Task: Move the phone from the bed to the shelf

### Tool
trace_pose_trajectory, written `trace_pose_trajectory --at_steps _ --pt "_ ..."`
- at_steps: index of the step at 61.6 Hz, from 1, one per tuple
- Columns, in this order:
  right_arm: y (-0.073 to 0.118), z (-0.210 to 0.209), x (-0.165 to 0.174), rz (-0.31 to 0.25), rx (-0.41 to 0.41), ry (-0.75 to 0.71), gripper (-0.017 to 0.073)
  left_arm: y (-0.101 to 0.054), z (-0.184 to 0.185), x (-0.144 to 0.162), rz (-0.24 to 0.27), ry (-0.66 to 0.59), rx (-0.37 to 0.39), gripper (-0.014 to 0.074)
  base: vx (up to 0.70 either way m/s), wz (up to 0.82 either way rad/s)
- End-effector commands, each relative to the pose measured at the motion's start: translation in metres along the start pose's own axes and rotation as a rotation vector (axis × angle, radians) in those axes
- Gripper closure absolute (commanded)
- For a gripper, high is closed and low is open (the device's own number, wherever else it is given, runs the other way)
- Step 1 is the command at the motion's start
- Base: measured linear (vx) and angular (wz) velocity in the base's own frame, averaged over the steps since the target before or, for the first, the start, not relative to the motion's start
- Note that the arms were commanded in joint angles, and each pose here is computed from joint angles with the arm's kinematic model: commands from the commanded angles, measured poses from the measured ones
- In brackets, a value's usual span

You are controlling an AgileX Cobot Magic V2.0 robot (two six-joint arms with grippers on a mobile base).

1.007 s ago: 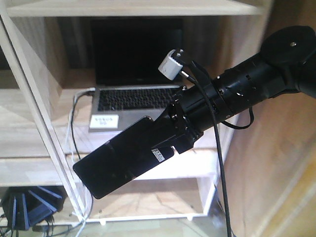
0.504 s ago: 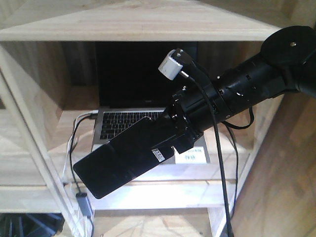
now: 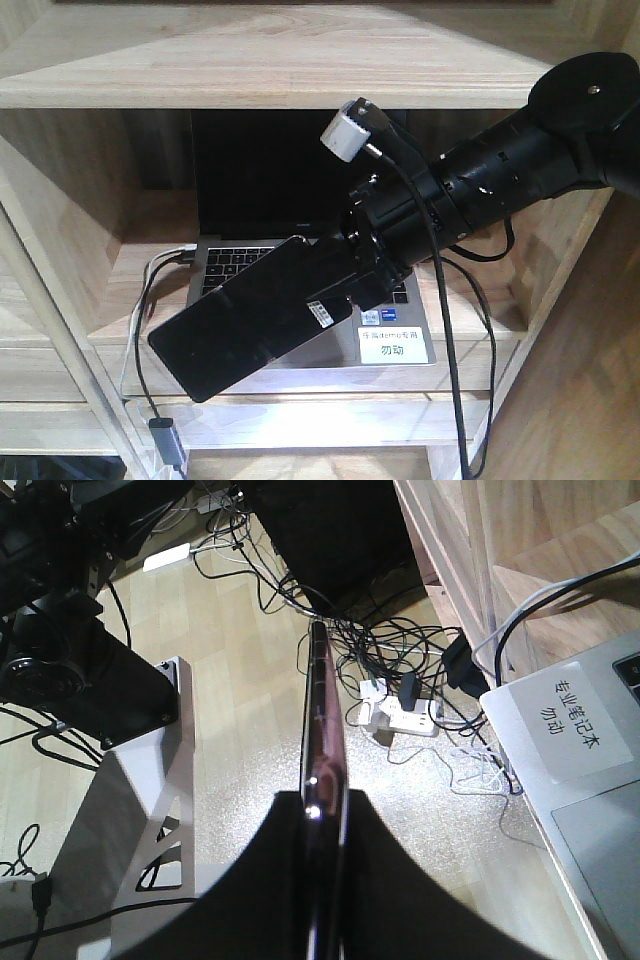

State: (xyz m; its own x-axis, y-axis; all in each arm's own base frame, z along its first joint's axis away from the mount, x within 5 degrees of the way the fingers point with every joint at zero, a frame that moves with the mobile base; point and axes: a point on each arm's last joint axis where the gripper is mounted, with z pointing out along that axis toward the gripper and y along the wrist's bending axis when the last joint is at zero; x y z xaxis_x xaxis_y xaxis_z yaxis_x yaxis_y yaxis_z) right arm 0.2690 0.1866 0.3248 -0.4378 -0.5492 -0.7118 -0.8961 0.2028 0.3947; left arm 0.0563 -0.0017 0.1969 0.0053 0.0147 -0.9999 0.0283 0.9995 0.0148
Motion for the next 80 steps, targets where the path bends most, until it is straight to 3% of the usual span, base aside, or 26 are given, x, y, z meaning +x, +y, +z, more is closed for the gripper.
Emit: trace_pose_trajectory --at_steps 1,80 --pt "0.0226 -0.0146 -0.0124 -0.032 -0.074 -0.067 0.0561 0.0005 -0.0021 -0.0154 -0.019 -0.107 -0.005 0.0592 0.02 0.0" --pt "0.0227 -0.0146 -0.0123 -0.032 -0.076 -0.066 0.0561 0.0005 -0.0021 -0.0154 -0.019 -0.107 -0.005 0.0592 0.0 0.0"
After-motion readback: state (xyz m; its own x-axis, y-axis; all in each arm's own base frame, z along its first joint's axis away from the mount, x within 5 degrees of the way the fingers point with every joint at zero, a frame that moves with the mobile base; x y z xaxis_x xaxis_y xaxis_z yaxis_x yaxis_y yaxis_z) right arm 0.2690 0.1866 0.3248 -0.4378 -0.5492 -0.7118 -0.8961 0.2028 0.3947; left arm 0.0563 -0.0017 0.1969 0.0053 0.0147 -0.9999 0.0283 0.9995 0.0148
